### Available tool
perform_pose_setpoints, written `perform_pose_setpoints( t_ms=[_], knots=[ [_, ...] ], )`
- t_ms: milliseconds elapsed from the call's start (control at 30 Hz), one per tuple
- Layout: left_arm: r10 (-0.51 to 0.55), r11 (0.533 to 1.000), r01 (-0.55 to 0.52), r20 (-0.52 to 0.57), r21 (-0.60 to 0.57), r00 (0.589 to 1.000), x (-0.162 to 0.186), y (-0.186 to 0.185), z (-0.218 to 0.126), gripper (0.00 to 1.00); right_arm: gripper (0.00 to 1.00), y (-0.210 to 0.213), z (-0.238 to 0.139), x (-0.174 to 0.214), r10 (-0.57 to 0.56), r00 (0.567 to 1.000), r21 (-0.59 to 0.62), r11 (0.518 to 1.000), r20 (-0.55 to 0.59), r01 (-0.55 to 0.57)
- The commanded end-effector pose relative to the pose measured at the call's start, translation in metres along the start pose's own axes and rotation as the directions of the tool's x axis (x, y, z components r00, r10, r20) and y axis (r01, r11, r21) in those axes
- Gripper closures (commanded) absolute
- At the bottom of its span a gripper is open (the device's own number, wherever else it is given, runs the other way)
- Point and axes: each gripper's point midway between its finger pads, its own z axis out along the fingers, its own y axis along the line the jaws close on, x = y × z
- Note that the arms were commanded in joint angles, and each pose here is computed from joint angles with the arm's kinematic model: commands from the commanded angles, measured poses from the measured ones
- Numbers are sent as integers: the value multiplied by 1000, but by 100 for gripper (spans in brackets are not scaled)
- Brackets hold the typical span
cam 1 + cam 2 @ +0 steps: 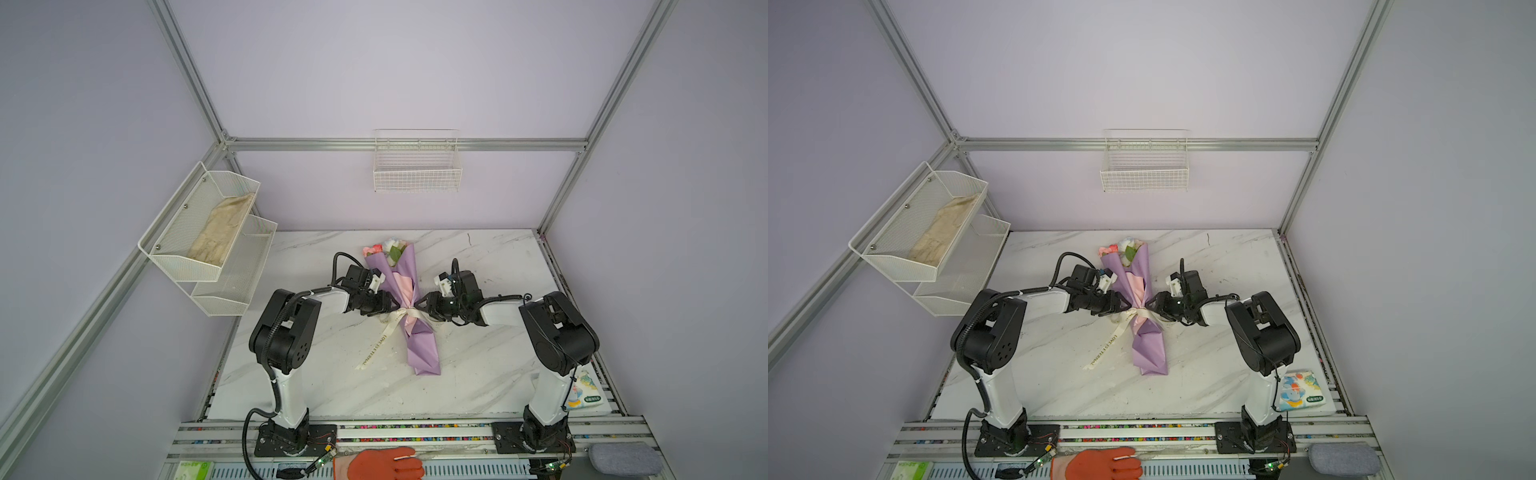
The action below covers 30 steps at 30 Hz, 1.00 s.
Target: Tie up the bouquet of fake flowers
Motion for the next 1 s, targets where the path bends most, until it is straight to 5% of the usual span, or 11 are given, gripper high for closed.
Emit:
perform_pose_setpoints(
  t_ms=[0, 400, 533, 600, 633, 700, 767, 867, 967],
  knots=[
    [79, 995, -84, 81, 57, 994, -46, -32, -3, 42, 52, 10, 4, -20, -16, 999, -29, 999, 38, 17],
    [150, 987, -148, 53, -56, 987, -59, -22, -7, 38, 52, 26, -15, -32, -44, 997, -96, 994, 68, 50],
    [189, 975, -175, 95, -140, 977, -56, -19, -32, 33, 40, -1, -68, -72, -33, 968, 79, 997, 250, 13],
    [211, 959, -180, 124, -219, 970, -53, -11, -50, 28, 38, -15, -114, -97, -57, 919, 202, 979, 390, -25],
    [222, 951, -183, 137, -251, 965, -51, -8, -59, 19, 37, -19, -131, -104, -92, 896, 255, 967, 435, -24],
    [247, 928, -182, 169, -326, 954, -46, 1, -80, 0, 37, -24, -181, -122, -216, 812, 421, 906, 543, -41],
    [279, 897, -178, 207, -404, 938, -41, 11, -101, 1, 35, -22, -224, -132, -378, 718, 574, 818, 585, -37],
    [316, 829, -116, 288, -547, 904, -34, 33, -141, 0, 20, -33, -273, -139, -580, 584, 755, 649, 567, -89],
    [394, 735, -44, 374, -676, 840, -26, 54, -184, 0, 19, -57, -286, -142, -692, 516, 847, 512, 505, -143]
  ],
)
